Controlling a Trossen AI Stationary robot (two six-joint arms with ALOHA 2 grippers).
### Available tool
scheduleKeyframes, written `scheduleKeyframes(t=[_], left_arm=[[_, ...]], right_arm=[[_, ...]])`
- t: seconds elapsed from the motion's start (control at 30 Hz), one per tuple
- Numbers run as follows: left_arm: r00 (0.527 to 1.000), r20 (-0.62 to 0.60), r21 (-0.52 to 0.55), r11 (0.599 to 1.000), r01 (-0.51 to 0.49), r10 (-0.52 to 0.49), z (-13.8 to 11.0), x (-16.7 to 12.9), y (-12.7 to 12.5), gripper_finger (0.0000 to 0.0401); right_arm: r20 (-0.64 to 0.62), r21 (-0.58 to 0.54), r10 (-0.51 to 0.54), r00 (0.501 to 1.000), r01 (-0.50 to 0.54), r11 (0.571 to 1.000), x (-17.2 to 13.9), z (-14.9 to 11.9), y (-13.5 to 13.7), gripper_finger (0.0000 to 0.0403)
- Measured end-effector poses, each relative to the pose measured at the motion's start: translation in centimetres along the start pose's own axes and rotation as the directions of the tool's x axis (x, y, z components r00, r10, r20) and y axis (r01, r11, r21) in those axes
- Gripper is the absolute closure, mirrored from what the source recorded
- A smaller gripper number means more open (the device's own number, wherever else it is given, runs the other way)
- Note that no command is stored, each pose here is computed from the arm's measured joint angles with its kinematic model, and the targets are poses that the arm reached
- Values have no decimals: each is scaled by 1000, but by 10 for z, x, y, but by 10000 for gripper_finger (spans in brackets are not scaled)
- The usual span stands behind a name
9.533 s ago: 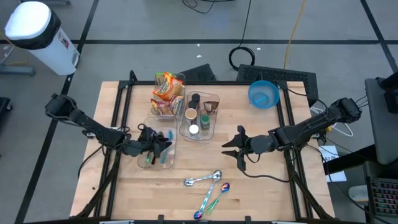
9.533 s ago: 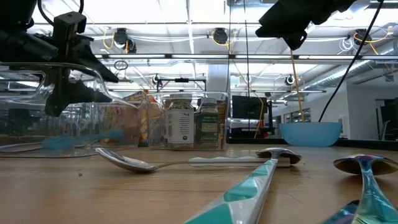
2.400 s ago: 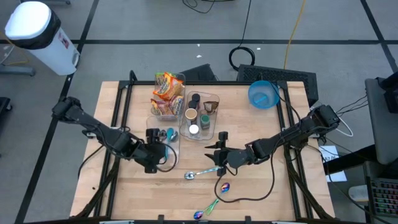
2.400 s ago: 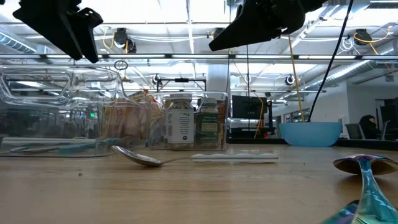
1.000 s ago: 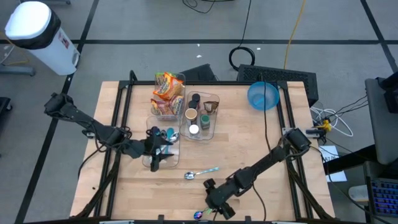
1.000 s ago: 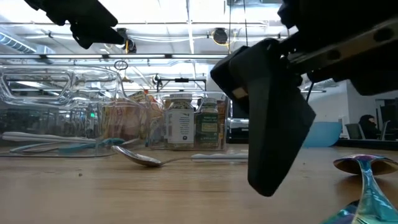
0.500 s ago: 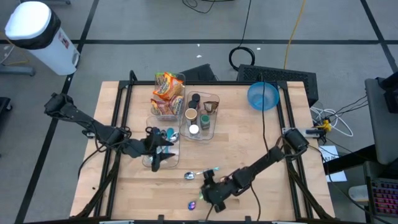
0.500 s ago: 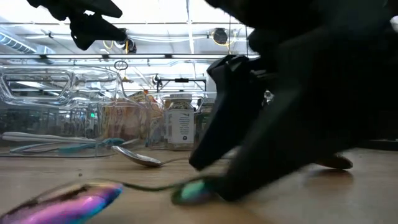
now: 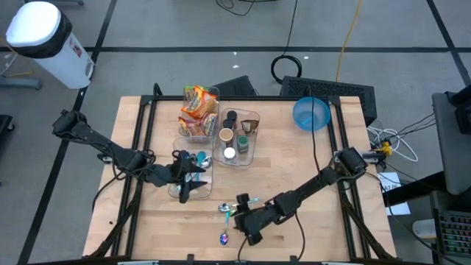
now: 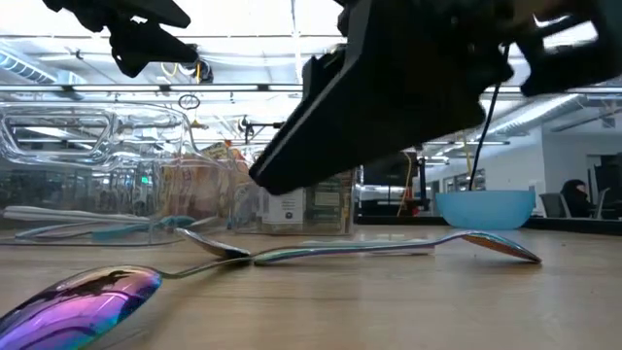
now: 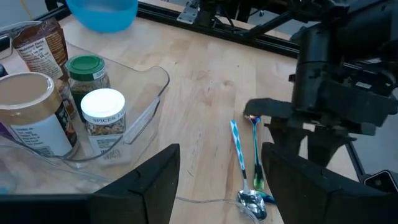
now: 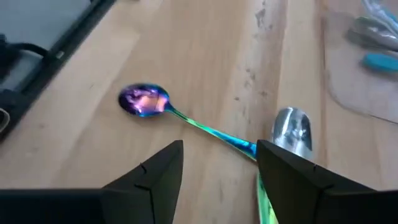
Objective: Pick & Place Food Item
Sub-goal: Put the top purple spoon into the bottom transparent bin
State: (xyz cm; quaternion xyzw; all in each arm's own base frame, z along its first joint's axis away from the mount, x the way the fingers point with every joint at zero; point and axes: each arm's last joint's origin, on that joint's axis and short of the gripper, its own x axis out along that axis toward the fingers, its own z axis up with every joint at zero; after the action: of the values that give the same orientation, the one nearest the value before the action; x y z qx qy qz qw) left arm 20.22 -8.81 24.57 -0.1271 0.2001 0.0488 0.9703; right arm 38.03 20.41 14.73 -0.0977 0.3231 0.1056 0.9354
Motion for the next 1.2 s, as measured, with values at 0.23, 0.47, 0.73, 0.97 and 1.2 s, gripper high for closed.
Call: scheduleKeyframes(t=[0.23, 0.47, 0.73, 0.97, 1.2], left_arm=[[1000, 0, -6, 1000, 1, -1, 0, 0, 0, 167], [1000, 1, -9, 1000, 1, -1, 0, 0, 0, 167], [998, 46, -32, 998, -50, 52, 0, 7, -2, 166], [997, 48, -30, 998, -63, 64, -4, 17, -5, 166], [994, 102, -70, 997, -43, 50, 0, 25, -8, 166]], right_arm=[[-173, 24, -83, 981, 88, 996, -10, -10, -14, 216], [-346, 120, -20, 938, 66, 991, -10, -30, -18, 237], [-414, 170, -19, 910, 98, 981, -9, -56, -23, 296], [-386, 190, 16, 922, 62, 980, -26, -43, -25, 392], [-202, 55, -152, 967, 167, 985, -82, -1, -24, 395]])
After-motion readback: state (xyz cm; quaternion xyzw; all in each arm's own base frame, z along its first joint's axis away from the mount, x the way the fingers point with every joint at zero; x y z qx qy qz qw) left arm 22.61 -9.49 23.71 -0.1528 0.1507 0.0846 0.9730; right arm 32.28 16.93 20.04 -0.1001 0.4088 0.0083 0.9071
